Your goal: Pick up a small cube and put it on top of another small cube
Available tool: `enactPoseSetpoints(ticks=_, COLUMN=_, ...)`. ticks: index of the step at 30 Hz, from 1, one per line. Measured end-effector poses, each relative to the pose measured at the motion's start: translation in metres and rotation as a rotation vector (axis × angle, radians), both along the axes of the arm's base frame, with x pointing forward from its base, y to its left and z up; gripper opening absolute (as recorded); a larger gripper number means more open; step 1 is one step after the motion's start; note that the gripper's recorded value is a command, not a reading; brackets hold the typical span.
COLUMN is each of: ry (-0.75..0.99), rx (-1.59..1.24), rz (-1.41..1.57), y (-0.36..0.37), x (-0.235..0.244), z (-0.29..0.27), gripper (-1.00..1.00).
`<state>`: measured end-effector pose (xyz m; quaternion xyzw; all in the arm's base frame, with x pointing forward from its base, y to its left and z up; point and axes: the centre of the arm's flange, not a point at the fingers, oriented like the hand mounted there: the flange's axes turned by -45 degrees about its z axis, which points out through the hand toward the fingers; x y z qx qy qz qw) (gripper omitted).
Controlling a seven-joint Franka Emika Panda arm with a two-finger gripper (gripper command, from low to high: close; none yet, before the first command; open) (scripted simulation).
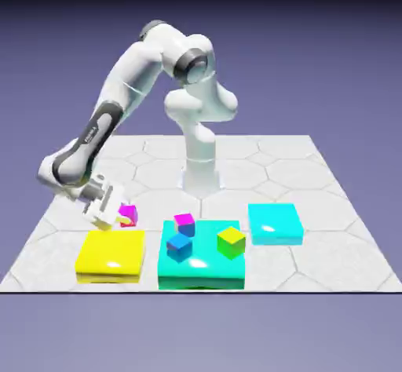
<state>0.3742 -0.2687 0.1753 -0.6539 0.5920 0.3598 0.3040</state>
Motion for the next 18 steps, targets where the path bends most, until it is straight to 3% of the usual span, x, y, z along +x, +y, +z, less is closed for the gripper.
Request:
enactPoseSetpoints(ticks=10, ry=-0.076, rx=-0.129, rz=0.427, y=0.124, x=0.087, z=0.103, gripper=-1.00)
enactPoseSetpoints(ticks=12, ry=-0.079, rx=-0.136, rz=0.438, y=0.128, x=0.089, z=0.106, gripper=-1.00)
enactPoseSetpoints(ticks=15, ry=-0.080, rx=-0.134, rz=0.438, y=0.155, x=0.072, z=0.059, gripper=-1.00)
enactPoseSetpoints(ticks=16, ry=-0.079, rx=-0.134, rz=0.438, y=0.159, x=0.069, z=0.053, gripper=1.00)
enactPoseSetpoints(ticks=18, ry=-0.078, rx=-0.135, rz=0.440, y=0.159, x=0.069, z=0.053, gripper=1.00)
